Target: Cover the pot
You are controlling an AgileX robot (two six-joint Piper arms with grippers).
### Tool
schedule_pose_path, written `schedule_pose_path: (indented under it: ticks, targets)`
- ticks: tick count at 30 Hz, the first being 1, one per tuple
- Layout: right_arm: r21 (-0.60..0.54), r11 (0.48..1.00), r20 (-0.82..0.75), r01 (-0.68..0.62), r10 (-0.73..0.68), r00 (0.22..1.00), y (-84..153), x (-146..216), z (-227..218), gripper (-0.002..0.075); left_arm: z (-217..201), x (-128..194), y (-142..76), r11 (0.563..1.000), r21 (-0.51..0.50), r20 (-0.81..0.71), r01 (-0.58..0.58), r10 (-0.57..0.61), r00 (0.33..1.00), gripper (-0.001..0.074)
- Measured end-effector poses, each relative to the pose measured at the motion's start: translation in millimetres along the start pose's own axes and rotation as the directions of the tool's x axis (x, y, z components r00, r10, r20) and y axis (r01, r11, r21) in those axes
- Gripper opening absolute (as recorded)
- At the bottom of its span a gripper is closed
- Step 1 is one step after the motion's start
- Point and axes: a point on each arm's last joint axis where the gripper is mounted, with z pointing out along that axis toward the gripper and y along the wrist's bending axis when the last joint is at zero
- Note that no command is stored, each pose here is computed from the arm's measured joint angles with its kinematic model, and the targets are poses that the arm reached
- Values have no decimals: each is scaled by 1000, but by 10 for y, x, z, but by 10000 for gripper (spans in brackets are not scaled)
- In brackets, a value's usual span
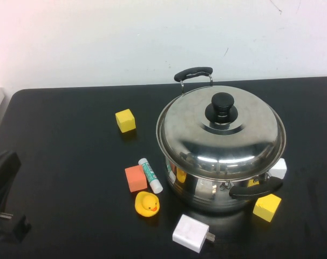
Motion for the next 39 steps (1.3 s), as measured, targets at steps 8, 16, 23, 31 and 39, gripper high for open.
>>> schedule_pose_path:
  ticks: [8,16,23,31,39]
  targets:
    - [0,1000,0,0,0,1000,0,0,0,-2,-4,3,3,1000,0,1,2,-2,1000,0]
    - [0,1000,0,0,0,1000,0,0,0,-2,-328,-30,228,994,-88,169,62,-47,984,0]
    - [0,1000,0,0,0,1000,0,0,0,-2,-568,206,430,953,-279,289,116,-32,957,-1]
    - [0,1000,0,0,0,1000,0,0,0,-2,-579,420,492,927,-358,283,111,-5,959,-1]
    - [0,1000,0,0,0,1000,0,0,0,-2,-503,552,284,988,-147,174,-56,82,981,-1]
